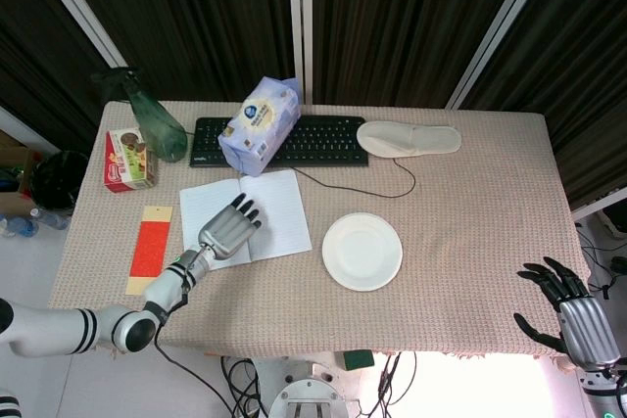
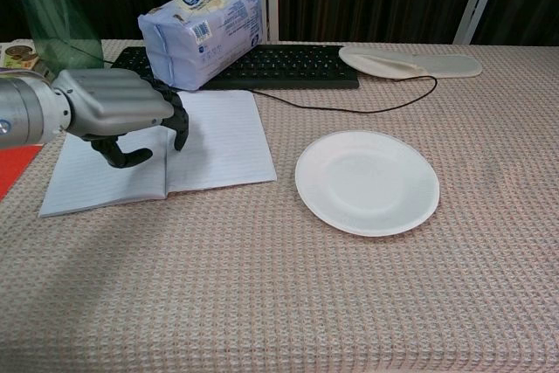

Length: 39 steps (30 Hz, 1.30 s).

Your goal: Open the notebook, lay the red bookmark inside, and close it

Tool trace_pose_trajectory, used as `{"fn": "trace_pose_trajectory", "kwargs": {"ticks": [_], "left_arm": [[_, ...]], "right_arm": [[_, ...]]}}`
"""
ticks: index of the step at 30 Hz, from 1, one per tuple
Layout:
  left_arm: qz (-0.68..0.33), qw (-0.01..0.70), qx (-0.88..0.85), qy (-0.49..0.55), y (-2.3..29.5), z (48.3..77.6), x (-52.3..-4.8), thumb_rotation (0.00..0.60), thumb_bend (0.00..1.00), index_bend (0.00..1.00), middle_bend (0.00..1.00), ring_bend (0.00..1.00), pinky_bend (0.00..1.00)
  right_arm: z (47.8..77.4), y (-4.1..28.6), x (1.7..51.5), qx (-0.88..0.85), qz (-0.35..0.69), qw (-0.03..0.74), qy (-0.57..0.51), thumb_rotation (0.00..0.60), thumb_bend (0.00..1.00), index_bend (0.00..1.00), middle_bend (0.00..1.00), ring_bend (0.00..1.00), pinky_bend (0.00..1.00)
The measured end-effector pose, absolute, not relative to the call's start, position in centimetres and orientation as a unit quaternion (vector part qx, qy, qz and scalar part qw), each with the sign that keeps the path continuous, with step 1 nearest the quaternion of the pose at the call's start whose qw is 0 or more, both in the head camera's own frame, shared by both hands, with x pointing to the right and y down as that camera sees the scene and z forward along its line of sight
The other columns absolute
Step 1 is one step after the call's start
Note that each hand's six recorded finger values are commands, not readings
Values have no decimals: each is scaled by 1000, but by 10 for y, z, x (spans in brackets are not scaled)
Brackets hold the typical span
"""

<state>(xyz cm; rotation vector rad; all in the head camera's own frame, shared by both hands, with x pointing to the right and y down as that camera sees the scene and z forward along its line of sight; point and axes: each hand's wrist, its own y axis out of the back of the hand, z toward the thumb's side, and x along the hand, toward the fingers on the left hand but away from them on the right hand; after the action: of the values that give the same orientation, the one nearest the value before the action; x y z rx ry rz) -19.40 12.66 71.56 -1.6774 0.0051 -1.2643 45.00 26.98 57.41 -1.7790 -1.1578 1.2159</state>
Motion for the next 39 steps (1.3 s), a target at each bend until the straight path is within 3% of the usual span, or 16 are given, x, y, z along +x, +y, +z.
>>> {"fn": "trace_pose_trajectory", "kwargs": {"ticks": [9, 15, 22, 30, 39], "left_arm": [[-511, 500, -699, 19, 123, 709, -189, 600, 496, 316, 167, 90, 86], [-532, 486, -688, 79, 110, 687, -227, 600, 487, 312, 167, 89, 86], [-577, 504, -640, 60, 120, 684, -298, 600, 226, 283, 109, 79, 83], [-578, 557, -597, -12, 141, 690, -352, 600, 164, 243, 22, 32, 77], [-553, 595, -579, -75, 160, 694, -384, 600, 146, 208, 1, 21, 77]], "right_arm": [[571, 269, 453, -681, 468, 342, -449, 600, 207, 286, 207, 100, 187], [573, 266, 451, -684, 465, 343, -445, 600, 207, 286, 207, 101, 187], [577, 263, 446, -691, 461, 343, -438, 600, 207, 286, 207, 100, 187], [578, 260, 439, -696, 457, 348, -431, 600, 207, 286, 207, 101, 187], [575, 261, 436, -695, 457, 350, -431, 600, 207, 286, 207, 100, 187]]}}
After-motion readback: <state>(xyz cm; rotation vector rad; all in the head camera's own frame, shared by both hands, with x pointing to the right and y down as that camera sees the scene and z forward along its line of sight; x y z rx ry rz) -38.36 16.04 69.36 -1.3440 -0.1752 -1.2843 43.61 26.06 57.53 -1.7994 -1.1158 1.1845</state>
